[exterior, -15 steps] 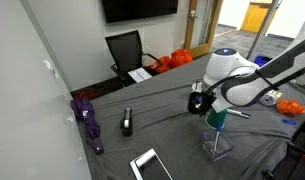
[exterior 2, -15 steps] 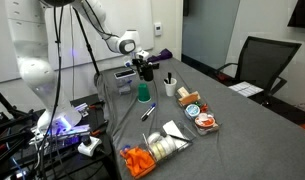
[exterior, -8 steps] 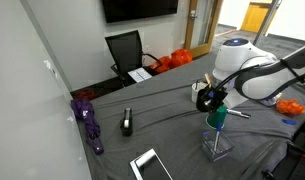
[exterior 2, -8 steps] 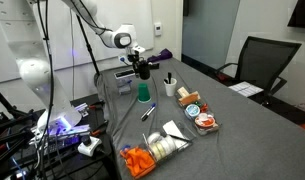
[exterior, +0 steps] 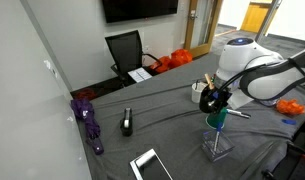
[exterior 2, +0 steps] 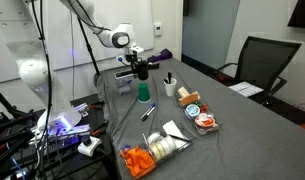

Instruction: Move the black cup to the right

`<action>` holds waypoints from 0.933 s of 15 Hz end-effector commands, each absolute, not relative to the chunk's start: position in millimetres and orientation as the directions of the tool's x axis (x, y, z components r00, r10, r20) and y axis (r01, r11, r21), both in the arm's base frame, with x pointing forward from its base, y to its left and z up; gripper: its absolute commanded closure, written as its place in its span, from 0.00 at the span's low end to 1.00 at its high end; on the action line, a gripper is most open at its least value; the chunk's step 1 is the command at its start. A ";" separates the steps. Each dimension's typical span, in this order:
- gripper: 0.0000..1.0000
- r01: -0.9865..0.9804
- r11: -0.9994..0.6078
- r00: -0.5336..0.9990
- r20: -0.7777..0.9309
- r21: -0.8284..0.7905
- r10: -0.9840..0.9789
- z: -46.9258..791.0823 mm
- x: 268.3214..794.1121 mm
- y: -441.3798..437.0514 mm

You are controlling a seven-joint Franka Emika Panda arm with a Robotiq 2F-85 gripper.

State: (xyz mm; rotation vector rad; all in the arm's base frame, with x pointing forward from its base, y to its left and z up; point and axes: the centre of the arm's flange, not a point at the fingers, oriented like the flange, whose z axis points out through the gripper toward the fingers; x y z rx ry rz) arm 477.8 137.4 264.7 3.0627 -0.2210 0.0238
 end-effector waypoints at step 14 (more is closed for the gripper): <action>0.95 -0.127 -0.991 0.989 0.079 0.034 -0.124 280.2 407.3 96.6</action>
